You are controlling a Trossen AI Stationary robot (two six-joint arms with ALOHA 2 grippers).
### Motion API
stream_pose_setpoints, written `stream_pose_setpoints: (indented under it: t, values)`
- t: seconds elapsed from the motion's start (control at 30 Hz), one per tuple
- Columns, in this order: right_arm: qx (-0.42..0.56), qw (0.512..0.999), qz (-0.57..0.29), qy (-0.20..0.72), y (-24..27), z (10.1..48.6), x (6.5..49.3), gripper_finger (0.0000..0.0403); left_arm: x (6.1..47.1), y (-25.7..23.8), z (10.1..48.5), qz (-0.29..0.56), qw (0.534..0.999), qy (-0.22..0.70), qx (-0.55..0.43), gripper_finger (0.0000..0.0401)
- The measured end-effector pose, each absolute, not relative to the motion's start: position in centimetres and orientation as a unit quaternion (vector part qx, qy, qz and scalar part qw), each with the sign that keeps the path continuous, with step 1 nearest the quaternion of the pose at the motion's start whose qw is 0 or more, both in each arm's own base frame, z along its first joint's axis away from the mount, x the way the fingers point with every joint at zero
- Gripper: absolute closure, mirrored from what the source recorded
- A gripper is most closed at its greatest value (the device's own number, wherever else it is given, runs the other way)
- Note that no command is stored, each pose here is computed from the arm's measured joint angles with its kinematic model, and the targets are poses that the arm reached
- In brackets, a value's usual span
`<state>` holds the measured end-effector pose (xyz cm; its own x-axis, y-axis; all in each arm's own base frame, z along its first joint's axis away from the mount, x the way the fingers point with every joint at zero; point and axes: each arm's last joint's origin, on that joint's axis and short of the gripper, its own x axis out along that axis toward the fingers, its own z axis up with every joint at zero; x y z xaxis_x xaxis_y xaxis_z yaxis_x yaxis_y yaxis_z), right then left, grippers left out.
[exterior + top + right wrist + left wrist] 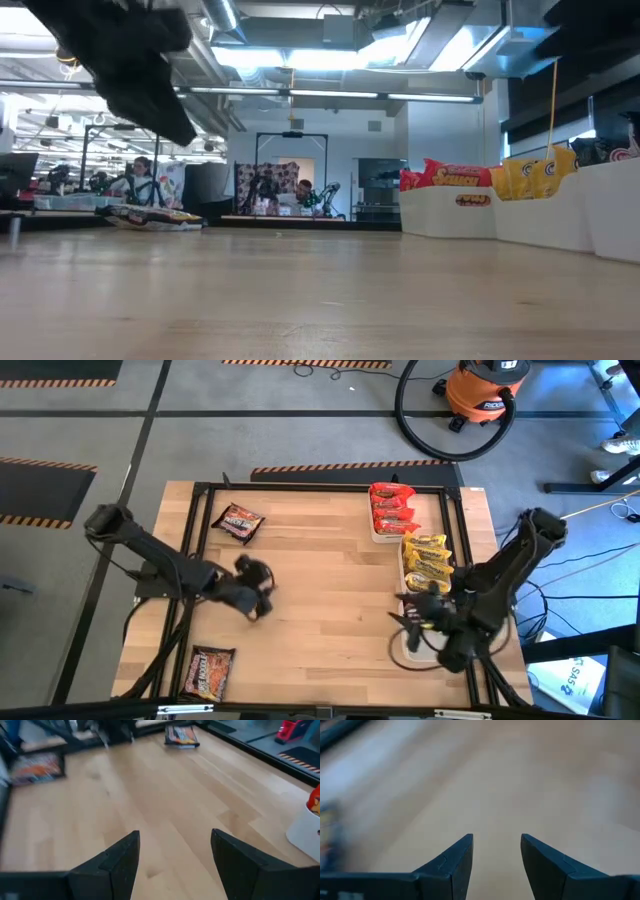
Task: Sort Maruchan noodles
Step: Put the black noodle pack into the bottom white bin
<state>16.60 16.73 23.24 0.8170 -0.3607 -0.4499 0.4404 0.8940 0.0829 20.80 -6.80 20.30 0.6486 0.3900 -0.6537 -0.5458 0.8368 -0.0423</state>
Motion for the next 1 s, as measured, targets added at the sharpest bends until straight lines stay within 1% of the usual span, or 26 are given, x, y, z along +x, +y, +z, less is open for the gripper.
stream_pose_setpoints:
  t: [0.17, 0.3, 0.43, 0.57, 0.7, 0.83, 1.0]
  values:
    - [0.071, 0.943, -0.221, 0.24, 15.6, 22.2, 20.6, 0.0178, 19.9, -2.3, 20.1, 0.373, 0.842, 0.363, -0.14, 0.0241]
    - [0.067, 0.943, -0.209, 0.251, 14.5, 21.7, 23.4, 0.0178, 19.7, 1.2, 19.6, 0.424, 0.796, 0.4, -0.161, 0.0241]
    - [0.068, 0.941, -0.186, 0.275, 13.5, 21.0, 25.3, 0.0178, 19.1, 4.8, 19.1, 0.49, 0.745, 0.412, -0.185, 0.0241]
    - [0.063, 0.933, -0.196, 0.294, 12.6, 20.1, 26.2, 0.0178, 18.0, 8.6, 18.6, 0.551, 0.694, 0.413, -0.211, 0.0241]
    - [0.069, 0.928, -0.204, 0.305, 12.2, 19.3, 26.7, 0.0178, 17.2, 11.7, 18.0, 0.58, 0.664, 0.419, -0.218, 0.0241]
    - [0.065, 0.926, -0.205, 0.311, 12.4, 18.8, 26.8, 0.0178, 17.2, 13.7, 17.0, 0.573, 0.659, 0.427, -0.234, 0.0241]
    - [0.052, 0.927, -0.2, 0.314, 12.4, 18.8, 26.8, 0.0178, 17.5, 15.1, 15.1, 0.572, 0.642, 0.447, -0.248, 0.0241]
